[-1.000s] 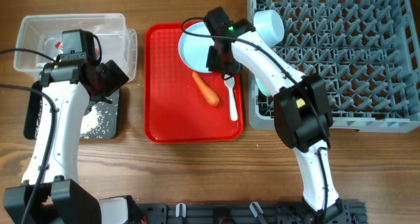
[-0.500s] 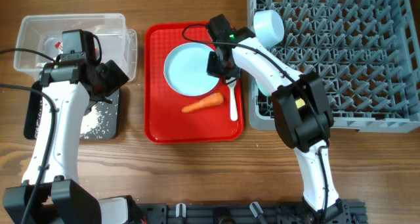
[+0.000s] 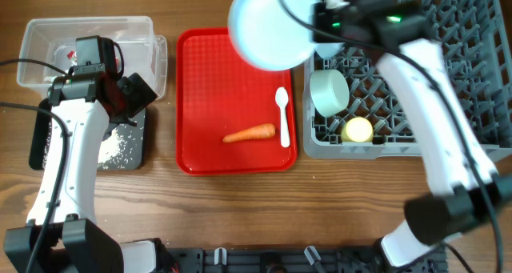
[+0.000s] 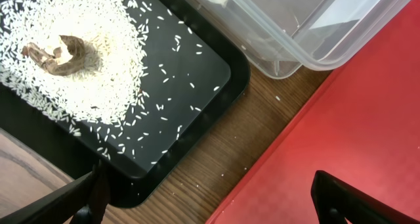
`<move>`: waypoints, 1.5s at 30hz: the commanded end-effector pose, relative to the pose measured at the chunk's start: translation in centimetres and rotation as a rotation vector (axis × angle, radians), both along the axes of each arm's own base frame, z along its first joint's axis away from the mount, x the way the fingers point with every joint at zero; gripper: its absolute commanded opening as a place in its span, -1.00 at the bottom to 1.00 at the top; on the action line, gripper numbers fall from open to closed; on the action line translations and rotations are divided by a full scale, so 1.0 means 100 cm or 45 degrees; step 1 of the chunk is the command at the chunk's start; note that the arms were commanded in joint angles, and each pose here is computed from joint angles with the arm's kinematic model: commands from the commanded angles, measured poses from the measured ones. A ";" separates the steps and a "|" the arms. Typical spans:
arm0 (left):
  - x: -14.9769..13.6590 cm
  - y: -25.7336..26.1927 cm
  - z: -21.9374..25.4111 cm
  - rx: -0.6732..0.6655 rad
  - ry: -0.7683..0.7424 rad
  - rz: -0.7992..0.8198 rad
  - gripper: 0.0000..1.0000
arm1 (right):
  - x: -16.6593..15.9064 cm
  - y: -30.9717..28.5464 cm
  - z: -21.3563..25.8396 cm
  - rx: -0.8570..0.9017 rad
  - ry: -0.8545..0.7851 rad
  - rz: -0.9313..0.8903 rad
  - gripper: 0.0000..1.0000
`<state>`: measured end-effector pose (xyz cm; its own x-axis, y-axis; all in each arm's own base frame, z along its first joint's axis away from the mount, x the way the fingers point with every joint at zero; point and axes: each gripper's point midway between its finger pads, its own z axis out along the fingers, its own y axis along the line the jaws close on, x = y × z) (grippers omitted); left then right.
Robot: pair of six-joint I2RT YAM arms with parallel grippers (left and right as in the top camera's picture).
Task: Sort waste into correct bins and load items into the dishwasher rack
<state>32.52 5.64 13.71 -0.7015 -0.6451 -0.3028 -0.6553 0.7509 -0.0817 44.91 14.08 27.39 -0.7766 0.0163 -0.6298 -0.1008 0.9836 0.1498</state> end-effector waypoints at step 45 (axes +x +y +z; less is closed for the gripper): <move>-0.002 0.005 0.003 0.020 -0.011 0.016 1.00 | -0.079 0.094 -0.010 0.251 0.221 0.788 1.00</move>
